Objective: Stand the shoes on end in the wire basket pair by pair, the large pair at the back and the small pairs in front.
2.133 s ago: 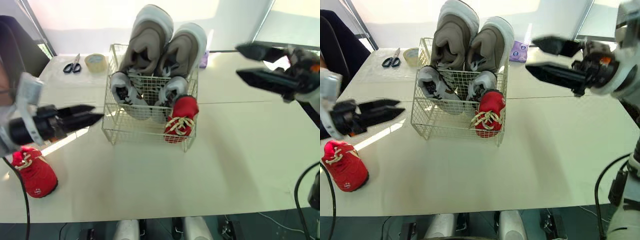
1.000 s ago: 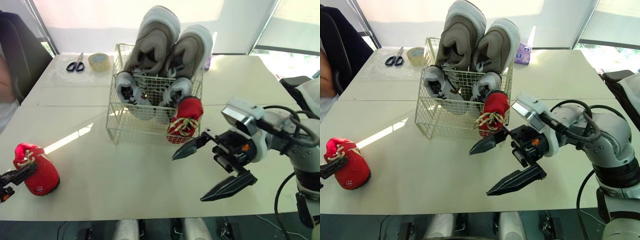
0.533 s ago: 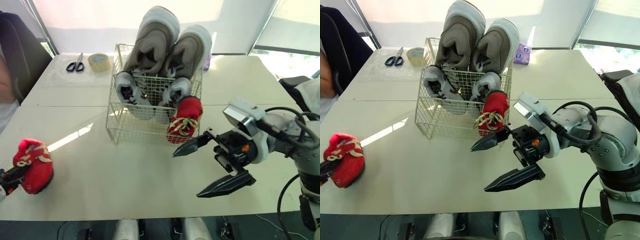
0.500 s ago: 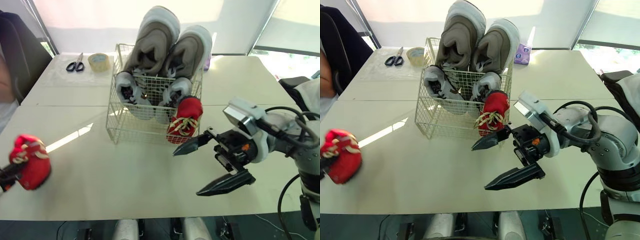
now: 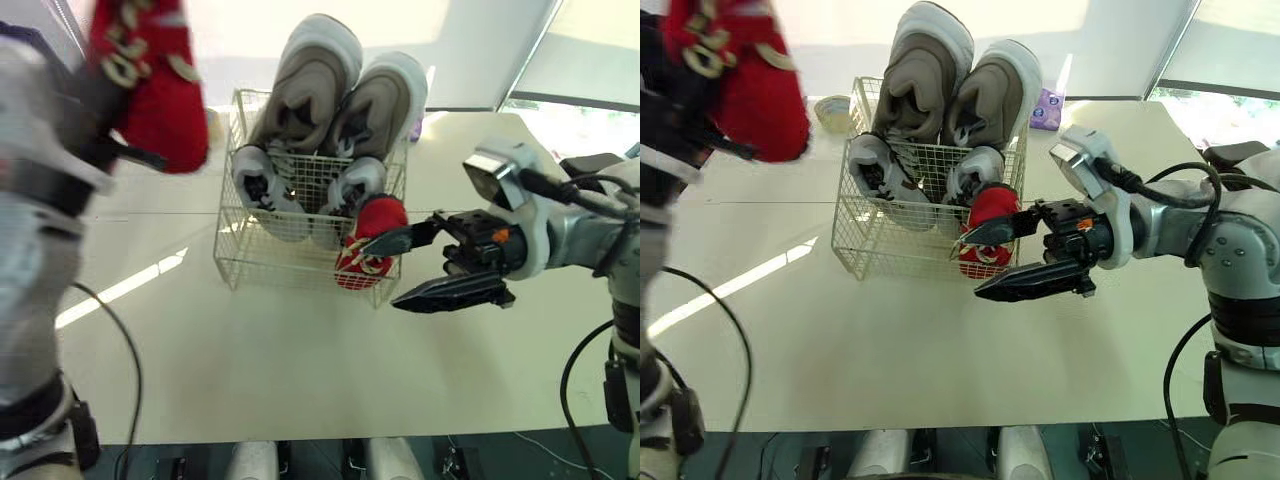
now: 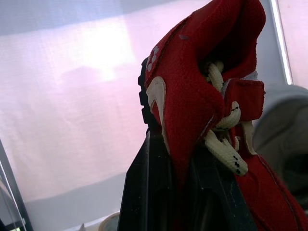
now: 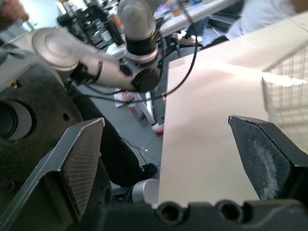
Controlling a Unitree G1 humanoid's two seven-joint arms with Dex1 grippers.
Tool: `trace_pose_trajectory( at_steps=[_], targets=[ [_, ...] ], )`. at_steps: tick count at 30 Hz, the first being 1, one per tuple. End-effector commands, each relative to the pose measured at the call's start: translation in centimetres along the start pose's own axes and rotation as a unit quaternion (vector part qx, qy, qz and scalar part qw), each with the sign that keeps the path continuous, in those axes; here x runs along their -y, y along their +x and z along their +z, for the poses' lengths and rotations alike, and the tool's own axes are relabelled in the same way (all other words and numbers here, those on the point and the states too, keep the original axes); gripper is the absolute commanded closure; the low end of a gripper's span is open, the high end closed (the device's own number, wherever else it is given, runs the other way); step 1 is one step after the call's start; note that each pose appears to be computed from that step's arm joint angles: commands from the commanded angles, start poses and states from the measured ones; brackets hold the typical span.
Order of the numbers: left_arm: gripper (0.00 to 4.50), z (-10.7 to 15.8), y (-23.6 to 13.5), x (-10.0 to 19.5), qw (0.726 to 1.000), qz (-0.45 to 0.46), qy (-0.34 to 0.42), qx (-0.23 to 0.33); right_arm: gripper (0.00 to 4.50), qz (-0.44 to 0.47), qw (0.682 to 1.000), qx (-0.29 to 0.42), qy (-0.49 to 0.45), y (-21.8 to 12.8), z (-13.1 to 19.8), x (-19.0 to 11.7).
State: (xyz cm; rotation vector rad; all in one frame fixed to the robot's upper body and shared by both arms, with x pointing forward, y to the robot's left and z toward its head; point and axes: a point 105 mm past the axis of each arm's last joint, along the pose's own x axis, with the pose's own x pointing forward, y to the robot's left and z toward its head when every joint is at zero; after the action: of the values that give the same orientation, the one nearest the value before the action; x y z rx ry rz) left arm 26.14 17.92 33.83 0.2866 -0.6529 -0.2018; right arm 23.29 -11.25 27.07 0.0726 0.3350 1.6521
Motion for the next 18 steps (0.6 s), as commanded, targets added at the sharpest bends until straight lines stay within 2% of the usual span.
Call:
trace_pose_trajectory(
  at_steps=[1, 4, 12, 18],
  targets=[
    [4.48, 0.6, -0.6, 2.0, 0.998, -0.007, 0.030, 0.062, 0.00, -0.026, 0.999, 0.007, 0.019, -2.0, 0.5, -0.3],
    [4.48, -1.0, -1.0, 4.2, 0.997, -0.029, 0.019, 0.066, 0.00, -0.052, 0.998, 0.000, 0.047, -3.2, -0.3, -0.3],
    [4.48, -4.1, -2.0, 7.1, 0.995, -0.050, 0.020, 0.082, 0.00, -0.102, 0.991, 0.013, 0.088, -5.1, -1.6, -0.9],
    [4.48, -8.0, -2.7, 9.2, 0.995, -0.078, -0.018, 0.051, 0.00, -0.120, 0.989, 0.022, 0.086, -5.4, -1.5, -1.1]
  ],
)
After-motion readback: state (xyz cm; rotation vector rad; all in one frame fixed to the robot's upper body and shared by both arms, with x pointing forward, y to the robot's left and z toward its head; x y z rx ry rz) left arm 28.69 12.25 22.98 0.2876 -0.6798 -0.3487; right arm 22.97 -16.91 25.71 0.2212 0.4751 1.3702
